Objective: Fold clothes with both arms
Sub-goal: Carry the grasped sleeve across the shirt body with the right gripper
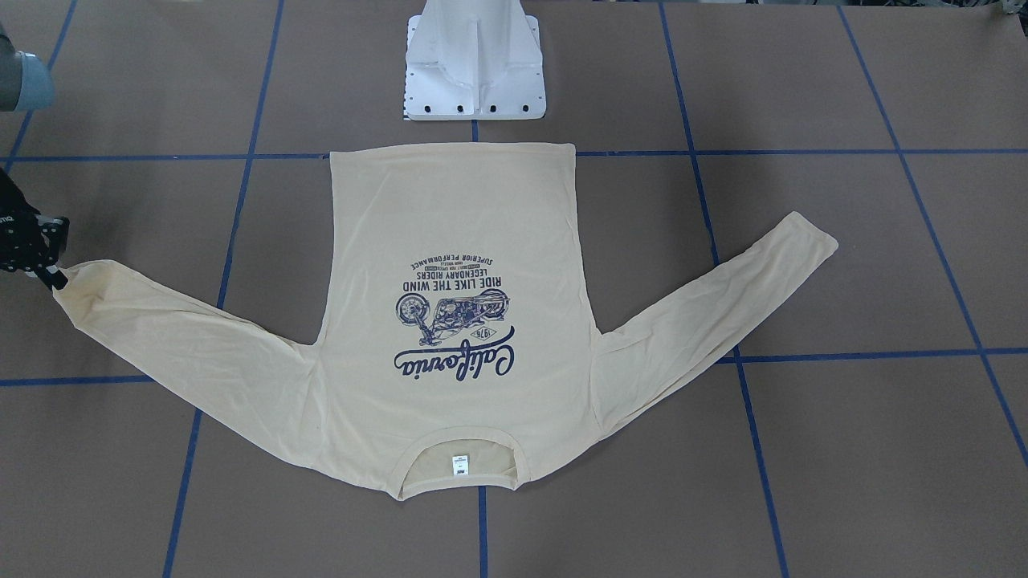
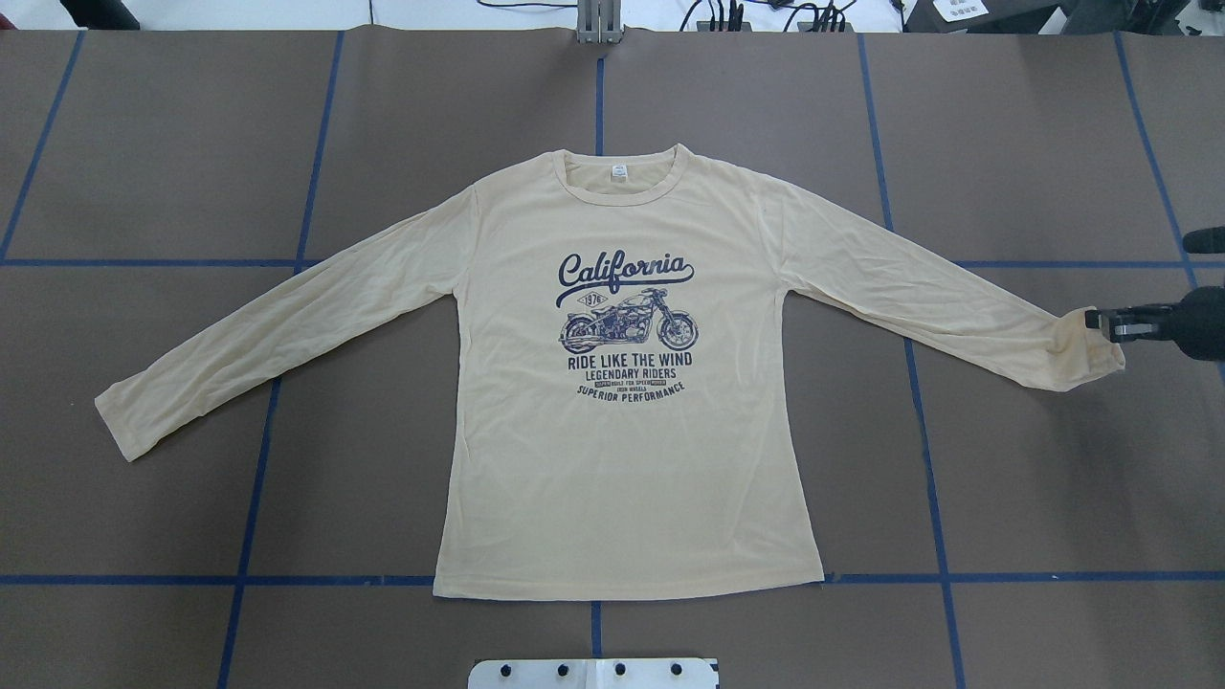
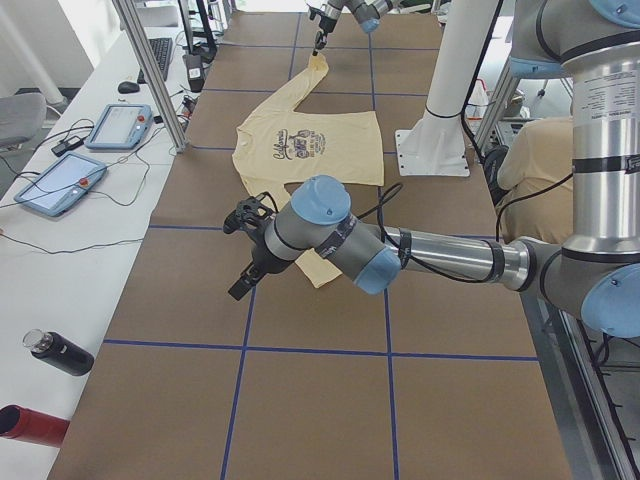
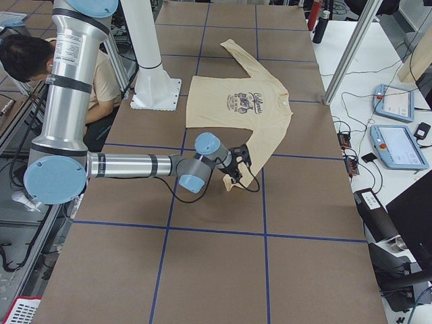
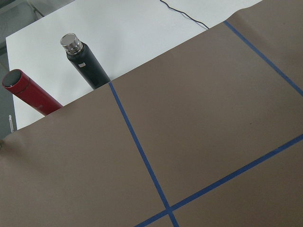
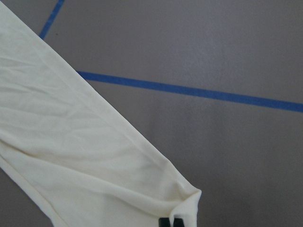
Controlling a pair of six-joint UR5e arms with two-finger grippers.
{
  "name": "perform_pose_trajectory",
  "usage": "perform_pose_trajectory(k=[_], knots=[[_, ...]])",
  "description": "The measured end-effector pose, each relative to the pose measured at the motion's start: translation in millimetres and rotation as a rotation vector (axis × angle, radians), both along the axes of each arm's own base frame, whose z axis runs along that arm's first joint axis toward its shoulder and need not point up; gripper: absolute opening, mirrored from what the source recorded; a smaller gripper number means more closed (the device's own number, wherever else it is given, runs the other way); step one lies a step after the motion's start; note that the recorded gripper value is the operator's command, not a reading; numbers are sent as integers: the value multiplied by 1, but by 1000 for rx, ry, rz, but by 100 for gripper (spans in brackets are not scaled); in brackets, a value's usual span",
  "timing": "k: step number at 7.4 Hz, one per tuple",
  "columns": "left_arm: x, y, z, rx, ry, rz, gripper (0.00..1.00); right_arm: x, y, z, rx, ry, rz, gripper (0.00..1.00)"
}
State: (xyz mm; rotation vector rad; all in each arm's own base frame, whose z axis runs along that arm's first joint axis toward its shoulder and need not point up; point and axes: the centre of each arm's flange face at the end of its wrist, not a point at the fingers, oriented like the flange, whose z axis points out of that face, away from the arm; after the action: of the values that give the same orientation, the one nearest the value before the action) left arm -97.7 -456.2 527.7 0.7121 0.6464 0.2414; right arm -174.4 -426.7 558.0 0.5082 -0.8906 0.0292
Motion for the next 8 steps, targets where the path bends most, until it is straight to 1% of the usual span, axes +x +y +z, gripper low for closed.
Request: perform_pose_trajectory(k=[2, 3, 4, 5, 6, 7, 8], knots=[[0, 0, 0, -1, 0, 0, 100, -14, -43, -114, 6, -29, 40, 0], [0, 0, 0, -1, 0, 0, 100, -30, -66, -174, 17, -62, 84, 0], [0, 0, 0, -1, 0, 0, 100, -65, -86, -235, 16, -83, 134, 0], [0, 0, 0, -1, 0, 0, 100, -118, -99, -296, 7, -80, 185, 0], [0, 0, 1, -1, 0, 0, 100, -175, -103, -353, -2, -71, 238, 0], [0, 0, 2, -3, 0, 0, 100, -221, -102, -397, 1, -75, 281, 0], [0, -1, 2, -5, 0, 0, 100, -257, -98, -430, 13, -81, 310, 0]])
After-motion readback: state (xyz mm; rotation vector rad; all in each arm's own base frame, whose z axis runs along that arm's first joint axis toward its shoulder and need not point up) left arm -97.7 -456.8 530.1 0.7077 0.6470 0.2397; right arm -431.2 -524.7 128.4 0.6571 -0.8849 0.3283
